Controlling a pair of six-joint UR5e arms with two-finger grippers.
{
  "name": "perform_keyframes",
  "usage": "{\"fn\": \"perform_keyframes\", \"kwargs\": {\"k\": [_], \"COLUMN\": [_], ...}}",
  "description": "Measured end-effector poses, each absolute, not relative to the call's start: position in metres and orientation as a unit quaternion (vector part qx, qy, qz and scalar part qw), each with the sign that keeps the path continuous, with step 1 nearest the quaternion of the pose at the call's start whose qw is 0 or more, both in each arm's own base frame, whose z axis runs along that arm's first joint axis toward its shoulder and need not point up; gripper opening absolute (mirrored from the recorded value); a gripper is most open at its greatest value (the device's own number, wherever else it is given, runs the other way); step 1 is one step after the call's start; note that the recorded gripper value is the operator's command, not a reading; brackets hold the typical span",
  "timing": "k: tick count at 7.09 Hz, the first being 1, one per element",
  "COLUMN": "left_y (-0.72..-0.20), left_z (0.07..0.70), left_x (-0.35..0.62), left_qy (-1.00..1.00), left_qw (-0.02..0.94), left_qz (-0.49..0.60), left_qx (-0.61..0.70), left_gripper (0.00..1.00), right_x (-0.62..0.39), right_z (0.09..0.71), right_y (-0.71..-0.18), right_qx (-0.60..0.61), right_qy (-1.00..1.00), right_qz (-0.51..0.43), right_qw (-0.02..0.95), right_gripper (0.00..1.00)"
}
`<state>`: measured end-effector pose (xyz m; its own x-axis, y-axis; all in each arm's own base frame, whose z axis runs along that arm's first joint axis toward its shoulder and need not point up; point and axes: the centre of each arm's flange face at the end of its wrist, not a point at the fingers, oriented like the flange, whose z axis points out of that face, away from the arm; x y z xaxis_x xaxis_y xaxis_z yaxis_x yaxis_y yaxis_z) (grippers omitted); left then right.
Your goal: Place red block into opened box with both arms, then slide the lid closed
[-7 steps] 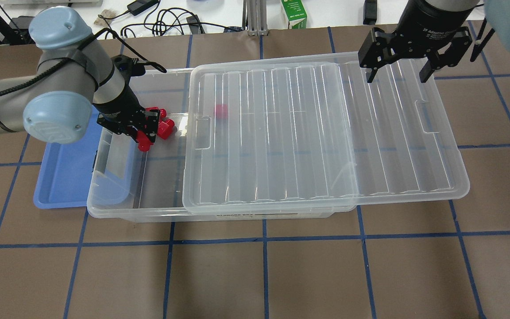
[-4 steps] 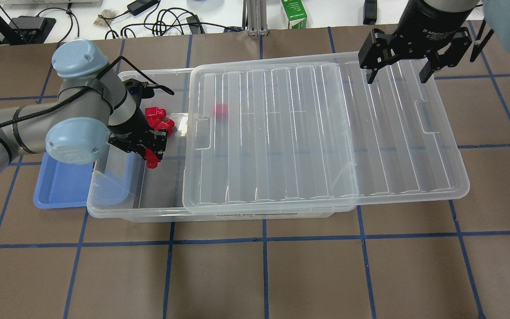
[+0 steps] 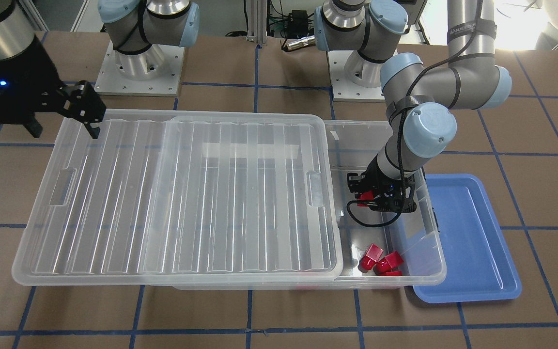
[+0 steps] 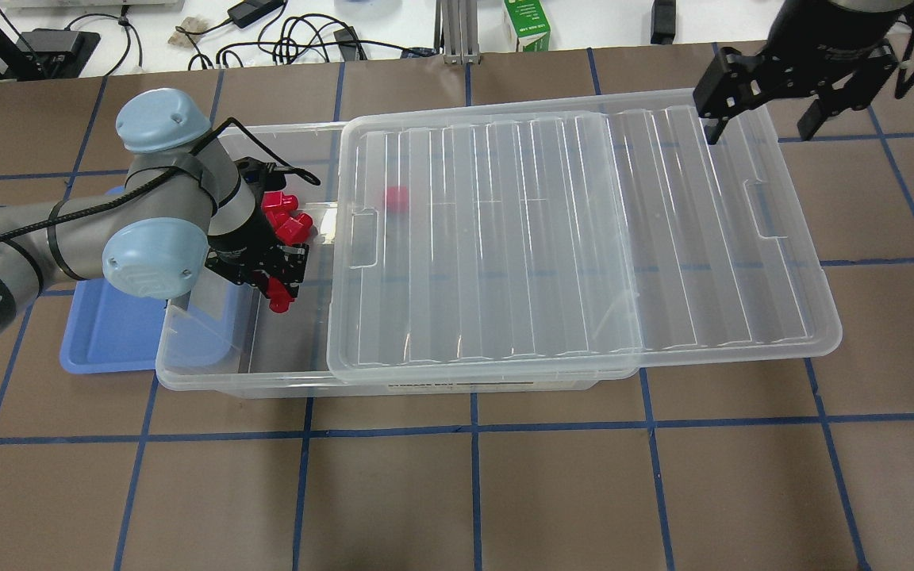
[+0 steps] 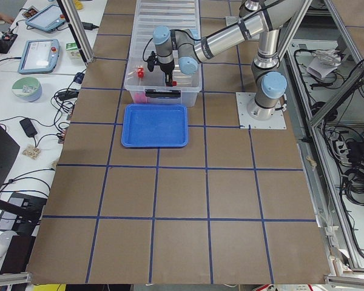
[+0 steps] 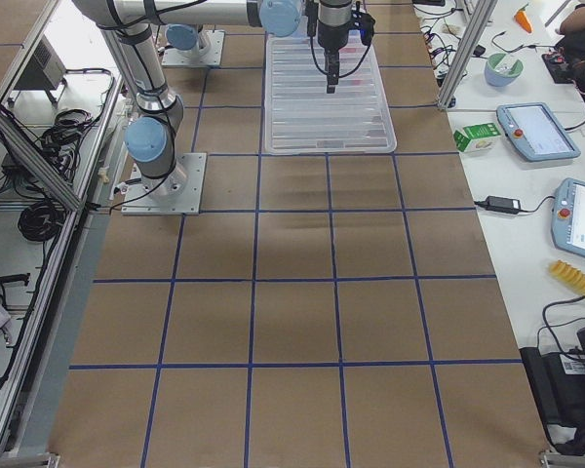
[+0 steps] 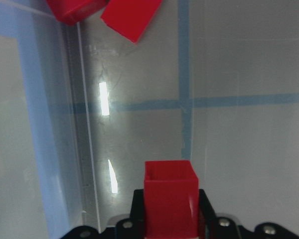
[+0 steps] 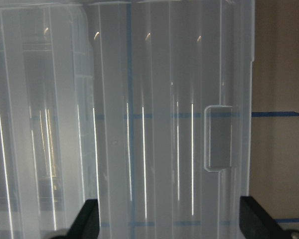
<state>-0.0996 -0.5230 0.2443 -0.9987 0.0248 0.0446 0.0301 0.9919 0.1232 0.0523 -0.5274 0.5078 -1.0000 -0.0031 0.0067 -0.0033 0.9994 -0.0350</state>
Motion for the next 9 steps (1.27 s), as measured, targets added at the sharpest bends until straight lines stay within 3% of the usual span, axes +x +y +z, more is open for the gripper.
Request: {"fn": "perform_keyframes", "kwargs": {"k": [2,4,5,9], "left_y": [-0.522,-0.523,-0.524,-0.530], "left_z": [0.233,0.233,0.243,0.327], "left_x": [-0.100,-0.099,-0.099,-0.100], "left_qy": [-0.997,-0.997,-0.998,-0.999], "left_qw": [0.021,0.019,0.017,0.012], "left_qz": [-0.074,-0.073,-0.064,-0.031], "left_qx": [-0.014,-0.013,-0.014,-0.016], "left_gripper": [0.66,0.96,1.00,1.00], "right_x": [-0.040,-0.115,-0.130,-0.134], "right_z": [0.499,0.473,0.455,0.350], "right_y": [-0.534,-0.531,-0.528,-0.527], "right_qx": [0.038,0.029,0.032,0.034], "right_qy": [-0.999,-1.000,-0.999,-0.999], "right_qz": [0.013,-0.008,-0.016,-0.006], "right_qw": [0.004,-0.004,-0.008,-0.002], "right_gripper": [1.00,1.00,1.00,1.00]}}
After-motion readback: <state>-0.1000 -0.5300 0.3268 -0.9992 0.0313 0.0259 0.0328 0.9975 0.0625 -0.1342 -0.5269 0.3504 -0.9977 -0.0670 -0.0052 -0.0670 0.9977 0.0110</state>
